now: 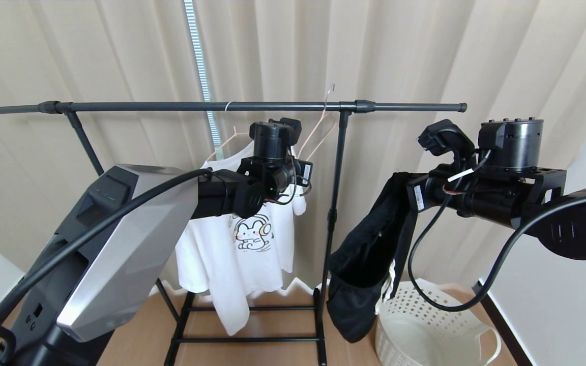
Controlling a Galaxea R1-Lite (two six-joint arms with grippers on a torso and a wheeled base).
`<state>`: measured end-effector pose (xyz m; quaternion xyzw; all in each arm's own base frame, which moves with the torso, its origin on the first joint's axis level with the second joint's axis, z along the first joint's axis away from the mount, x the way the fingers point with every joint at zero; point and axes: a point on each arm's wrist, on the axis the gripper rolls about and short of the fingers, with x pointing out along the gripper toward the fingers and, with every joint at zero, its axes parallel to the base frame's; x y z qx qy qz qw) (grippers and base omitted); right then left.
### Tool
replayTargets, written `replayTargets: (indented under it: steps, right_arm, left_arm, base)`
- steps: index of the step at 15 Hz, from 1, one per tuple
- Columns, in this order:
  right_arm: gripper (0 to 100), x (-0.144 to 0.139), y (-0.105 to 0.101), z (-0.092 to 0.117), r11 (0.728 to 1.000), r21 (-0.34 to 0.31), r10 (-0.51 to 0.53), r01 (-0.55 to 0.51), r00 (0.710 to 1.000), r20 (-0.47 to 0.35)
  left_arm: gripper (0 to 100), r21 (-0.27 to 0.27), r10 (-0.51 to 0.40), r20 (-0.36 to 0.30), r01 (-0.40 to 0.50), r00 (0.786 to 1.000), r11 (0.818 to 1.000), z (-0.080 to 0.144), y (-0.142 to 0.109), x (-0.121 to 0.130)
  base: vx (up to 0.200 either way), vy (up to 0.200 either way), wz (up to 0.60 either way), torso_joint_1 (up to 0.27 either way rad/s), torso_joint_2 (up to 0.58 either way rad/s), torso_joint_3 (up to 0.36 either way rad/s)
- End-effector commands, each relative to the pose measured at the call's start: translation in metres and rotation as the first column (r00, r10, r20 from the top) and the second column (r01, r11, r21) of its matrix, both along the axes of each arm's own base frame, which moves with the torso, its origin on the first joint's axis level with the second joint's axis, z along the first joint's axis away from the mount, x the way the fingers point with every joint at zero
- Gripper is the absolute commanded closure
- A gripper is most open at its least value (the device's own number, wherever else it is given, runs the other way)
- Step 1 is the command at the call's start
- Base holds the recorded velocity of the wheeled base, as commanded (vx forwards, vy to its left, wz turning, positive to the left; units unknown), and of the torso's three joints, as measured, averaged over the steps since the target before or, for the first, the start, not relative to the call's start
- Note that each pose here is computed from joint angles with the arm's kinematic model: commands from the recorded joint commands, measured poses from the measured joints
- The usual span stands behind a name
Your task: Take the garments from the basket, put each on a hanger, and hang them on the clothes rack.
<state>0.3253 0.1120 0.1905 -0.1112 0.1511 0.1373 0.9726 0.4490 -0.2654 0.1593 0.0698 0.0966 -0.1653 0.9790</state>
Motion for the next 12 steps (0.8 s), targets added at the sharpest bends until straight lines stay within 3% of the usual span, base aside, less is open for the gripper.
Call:
replayTargets:
  steps: [1, 3, 12]
  right_arm:
    - [100, 0.000, 0.000, 0.000, 1.000, 0.000, 0.001, -0.001, 1.000, 0.002]
    - [100, 0.000, 0.000, 0.000, 1.000, 0.000, 0.001, -0.001, 1.000, 0.002]
    - [100, 0.000, 0.001, 0.000, 1.000, 0.000, 0.002, -0.002, 1.000, 0.000]
  left_arm:
    - [100, -0.009, 0.000, 0.014, 0.000, 1.000, 1.000, 0.008, 0.001, -0.002]
    - [100, -0.012, 0.000, 0.019, 0.000, 1.000, 1.000, 0.016, 0.004, -0.007]
    - [100, -0.016, -0.002, 0.014, 0.002, 1.000, 1.000, 0.011, 0.022, -0.036]
  base:
    - [0.000, 0.000, 0.00, 0.000, 0.00, 0.000]
    - [0.000, 0.000, 0.00, 0.000, 0.00, 0.000]
    - [0.000, 0.000, 0.00, 0.000, 0.00, 0.000]
